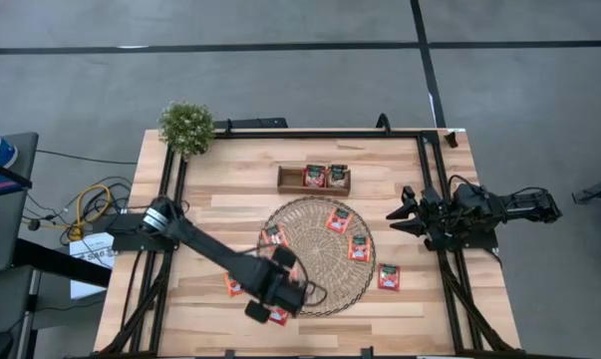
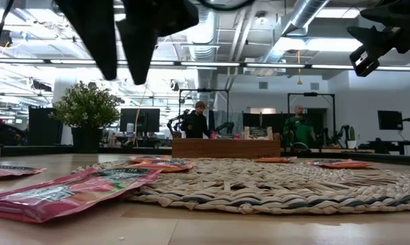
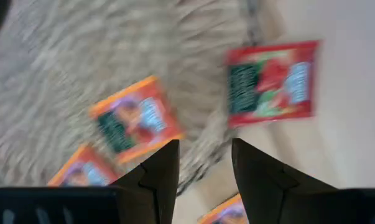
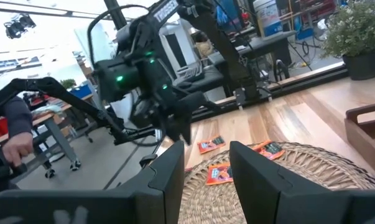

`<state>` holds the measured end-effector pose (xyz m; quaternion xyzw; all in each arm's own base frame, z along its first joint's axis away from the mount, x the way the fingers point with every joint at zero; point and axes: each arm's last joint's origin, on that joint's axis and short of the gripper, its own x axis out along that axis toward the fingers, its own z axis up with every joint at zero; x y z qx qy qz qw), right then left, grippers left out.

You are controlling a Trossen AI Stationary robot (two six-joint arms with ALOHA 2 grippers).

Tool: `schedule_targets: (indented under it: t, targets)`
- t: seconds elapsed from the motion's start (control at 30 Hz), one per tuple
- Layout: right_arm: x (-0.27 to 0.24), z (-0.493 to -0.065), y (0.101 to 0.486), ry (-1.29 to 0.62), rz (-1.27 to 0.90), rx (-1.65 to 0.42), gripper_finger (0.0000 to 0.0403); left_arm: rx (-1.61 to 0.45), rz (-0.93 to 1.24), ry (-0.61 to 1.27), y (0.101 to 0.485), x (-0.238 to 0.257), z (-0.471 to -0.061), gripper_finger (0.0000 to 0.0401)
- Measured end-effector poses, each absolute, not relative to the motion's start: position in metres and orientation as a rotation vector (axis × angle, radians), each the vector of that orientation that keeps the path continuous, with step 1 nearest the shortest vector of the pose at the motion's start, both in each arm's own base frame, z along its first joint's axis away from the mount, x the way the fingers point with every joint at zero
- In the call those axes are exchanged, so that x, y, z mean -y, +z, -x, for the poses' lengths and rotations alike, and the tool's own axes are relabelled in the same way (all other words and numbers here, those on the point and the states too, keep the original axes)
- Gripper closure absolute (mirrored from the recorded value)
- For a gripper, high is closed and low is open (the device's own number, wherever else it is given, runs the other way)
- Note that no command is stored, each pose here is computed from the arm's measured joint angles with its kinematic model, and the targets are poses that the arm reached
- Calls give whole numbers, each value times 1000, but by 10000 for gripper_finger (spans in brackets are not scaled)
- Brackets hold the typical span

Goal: Pick & Place Tea
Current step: Put the red tea bag into the middle section of the wooden organizer

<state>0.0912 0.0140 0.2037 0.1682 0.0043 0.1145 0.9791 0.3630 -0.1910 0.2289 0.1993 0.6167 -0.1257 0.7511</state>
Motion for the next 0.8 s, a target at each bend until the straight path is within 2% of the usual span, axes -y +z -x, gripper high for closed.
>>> schedule_targets:
  t: [0.13,0.27,0.43,0.8]
  targets:
    - [-15,-91,204,251,-338,-12,282,-1270,-447,-324,220,216,-363,261]
    - [-15,-91,204,263,-338,-14,282,-1294,-482,-332,198,229,-364,261]
    - [-15,-91,204,271,-338,-15,282,-1331,-553,-248,177,225,-370,261]
    - [-15,-91,204,278,-338,-17,282,-1391,-473,-254,164,204,-385,261]
